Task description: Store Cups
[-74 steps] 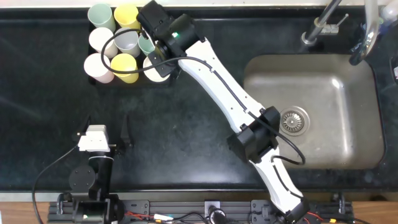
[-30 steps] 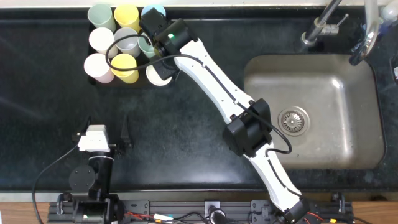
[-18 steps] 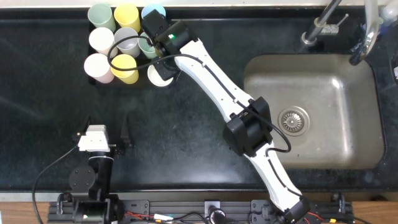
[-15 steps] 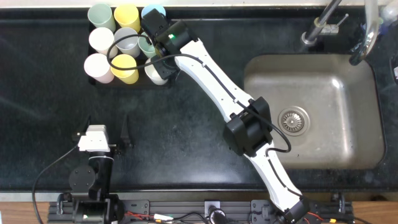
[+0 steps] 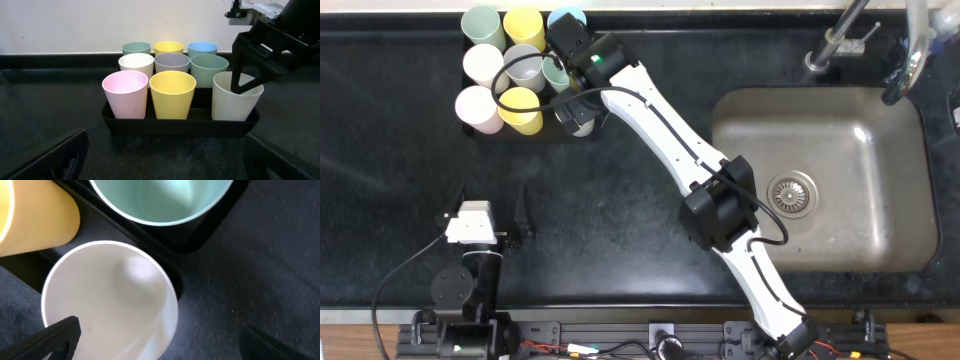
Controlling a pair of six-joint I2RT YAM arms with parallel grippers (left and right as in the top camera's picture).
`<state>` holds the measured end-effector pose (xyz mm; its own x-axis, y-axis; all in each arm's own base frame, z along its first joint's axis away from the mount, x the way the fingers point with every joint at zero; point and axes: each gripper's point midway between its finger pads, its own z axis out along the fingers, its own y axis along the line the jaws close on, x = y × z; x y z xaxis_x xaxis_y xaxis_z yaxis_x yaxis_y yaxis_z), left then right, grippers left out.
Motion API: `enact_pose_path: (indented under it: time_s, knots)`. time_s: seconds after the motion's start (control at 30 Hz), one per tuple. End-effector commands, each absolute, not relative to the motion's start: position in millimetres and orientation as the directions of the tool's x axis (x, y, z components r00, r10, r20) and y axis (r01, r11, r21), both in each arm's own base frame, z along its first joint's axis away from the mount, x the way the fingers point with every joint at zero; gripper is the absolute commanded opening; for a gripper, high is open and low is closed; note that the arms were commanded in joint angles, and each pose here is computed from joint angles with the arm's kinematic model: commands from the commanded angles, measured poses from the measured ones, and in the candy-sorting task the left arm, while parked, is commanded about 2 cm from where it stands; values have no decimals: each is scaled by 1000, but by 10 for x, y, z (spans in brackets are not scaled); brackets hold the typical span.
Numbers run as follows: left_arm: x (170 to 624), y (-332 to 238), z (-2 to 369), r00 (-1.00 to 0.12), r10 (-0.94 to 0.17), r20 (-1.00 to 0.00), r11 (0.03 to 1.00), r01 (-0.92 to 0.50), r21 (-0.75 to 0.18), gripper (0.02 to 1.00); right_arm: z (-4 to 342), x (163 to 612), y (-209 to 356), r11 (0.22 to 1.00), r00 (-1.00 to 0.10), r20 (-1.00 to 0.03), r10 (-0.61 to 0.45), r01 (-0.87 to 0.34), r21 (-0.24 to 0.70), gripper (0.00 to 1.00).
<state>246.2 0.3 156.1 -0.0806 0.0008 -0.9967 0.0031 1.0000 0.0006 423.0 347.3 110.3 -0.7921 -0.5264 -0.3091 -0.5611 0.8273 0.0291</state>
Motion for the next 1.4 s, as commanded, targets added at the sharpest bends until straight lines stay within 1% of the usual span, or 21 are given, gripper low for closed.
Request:
enact_pose_path:
  time_s: [0.03,0.07,0.2,0.27,0.3,0.37,0.47,0.57,0.7,0.77,0.83,0.9,0.97,1.03,1.1,1.2,1.23,1.3,1.37,1.4]
  knots:
    - [2458,5,1559,-79,-6,-997,1000,1,-6,998,1896,4412,3291,851,-765,-465,-446,-524,46,993]
    - [2458,5,1559,-79,-6,-997,1000,1,-6,1000,1965,4421,3256,854,-763,-475,-438,-519,46,998]
    - [2458,5,1559,-79,-6,-997,1000,1,-6,998,2502,4467,2866,884,-756,-544,-364,-465,55,998]
    - [2458,5,1559,-79,-6,-997,1000,1,-6,996,2689,4431,2599,910,-780,-545,-308,-408,70,998]
    - [2458,5,1559,-79,-6,-997,1000,1,-6,998,2745,4377,2424,926,-805,-525,-277,-369,78,998]
    - [2458,5,1559,-79,-6,-997,1000,1,-6,998,2760,4263,2153,947,-849,-471,-240,-312,80,998]
    - [2458,5,1559,-79,-6,-997,1000,1,-6,998,2732,4074,1840,963,-897,-384,-218,-262,66,998]
    - [2458,5,1559,-79,-6,-997,1000,1,-6,996,2817,4062,1611,974,-900,-393,-187,-221,43,998]
    - [2458,5,1559,-79,-6,-997,1000,1,-6,998,2971,3957,1313,985,-904,-408,-130,-166,54,996]
    - [2458,5,1559,-79,-6,-997,1000,1,-6,998,3011,3840,1134,991,-912,-400,-91,-123,57,996]
    - [2458,5,1558,-80,-6,-997,1000,1,-6,998,2987,3646,953,996,-928,-370,-44,-71,59,996]
    - [2458,5,1559,-79,-6,-997,1000,1,-6,998,2853,3327,745,998,-950,-312,-4,-22,52,998]
    - [2458,5,1559,-79,-6,-997,1000,1,-6,998,2719,3159,619,999,-950,-313,0,-14,43,996]
    - [2458,5,1559,-79,-6,-997,1000,1,-6,998,2608,3107,533,999,-934,-357,0,-17,43,998]
    - [2458,5,1559,-79,-6,-997,1000,1,-6,998,2474,3053,433,998,-905,-424,32,9,57,998]
    - [2458,5,1559,-79,-6,-997,1000,1,-6,998,2367,3020,291,996,-825,-560,80,42,81,998]
    - [2458,5,1559,-79,-6,-997,1000,1,-6,998,2359,3008,247,995,-784,-614,95,50,90,998]
    - [2458,5,1559,-79,-6,-997,1000,1,-6,998,2405,2988,172,992,-668,-734,122,57,113,993]
    - [2458,5,1559,-79,-6,-997,1000,1,-6,998,2530,2959,105,989,-495,-857,144,52,136,998]
    - [2458,5,1559,-79,-6,-997,1000,1,-6,1000,2576,2936,89,989,-442,-885,149,49,142,998]
